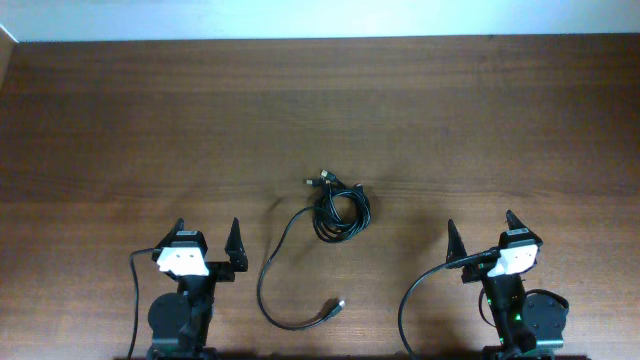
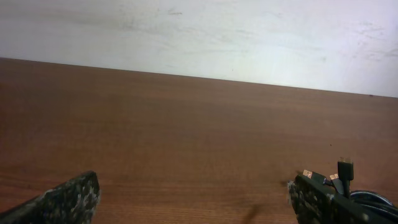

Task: Untangle cables

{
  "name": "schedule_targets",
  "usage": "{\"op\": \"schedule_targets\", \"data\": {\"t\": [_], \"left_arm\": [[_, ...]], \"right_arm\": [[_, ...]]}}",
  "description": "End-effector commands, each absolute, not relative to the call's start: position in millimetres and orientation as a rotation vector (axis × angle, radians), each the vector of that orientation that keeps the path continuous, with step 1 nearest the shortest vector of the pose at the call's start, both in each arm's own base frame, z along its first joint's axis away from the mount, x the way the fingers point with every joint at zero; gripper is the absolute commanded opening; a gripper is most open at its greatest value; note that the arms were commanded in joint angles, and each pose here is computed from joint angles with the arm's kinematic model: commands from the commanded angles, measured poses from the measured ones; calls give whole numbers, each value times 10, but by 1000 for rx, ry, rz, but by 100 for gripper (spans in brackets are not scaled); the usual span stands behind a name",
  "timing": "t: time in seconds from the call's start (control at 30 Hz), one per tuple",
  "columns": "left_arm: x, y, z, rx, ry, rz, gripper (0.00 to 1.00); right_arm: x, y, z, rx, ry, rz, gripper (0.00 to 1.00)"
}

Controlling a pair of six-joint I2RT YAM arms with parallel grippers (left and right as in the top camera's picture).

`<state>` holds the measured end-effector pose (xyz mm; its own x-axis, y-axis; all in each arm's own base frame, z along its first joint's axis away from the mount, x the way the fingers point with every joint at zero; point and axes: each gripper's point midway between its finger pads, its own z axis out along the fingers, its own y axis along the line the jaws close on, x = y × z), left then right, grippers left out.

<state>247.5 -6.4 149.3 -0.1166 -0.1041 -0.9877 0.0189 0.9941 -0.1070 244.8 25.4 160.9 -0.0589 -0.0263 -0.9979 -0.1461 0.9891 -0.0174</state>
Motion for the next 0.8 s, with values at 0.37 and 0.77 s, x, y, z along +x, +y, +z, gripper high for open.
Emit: {"op": "schedule_targets", "data": {"t": [0.37, 0.77], "left_arm": [[2332, -265, 1649, 86, 1763, -153, 99], [2442, -376, 2115, 125, 1866, -220, 99]], "right_arm": [[2450, 213, 1585, -113, 1634, 86, 99], [2450, 213, 1585, -113, 1634, 86, 99]]}}
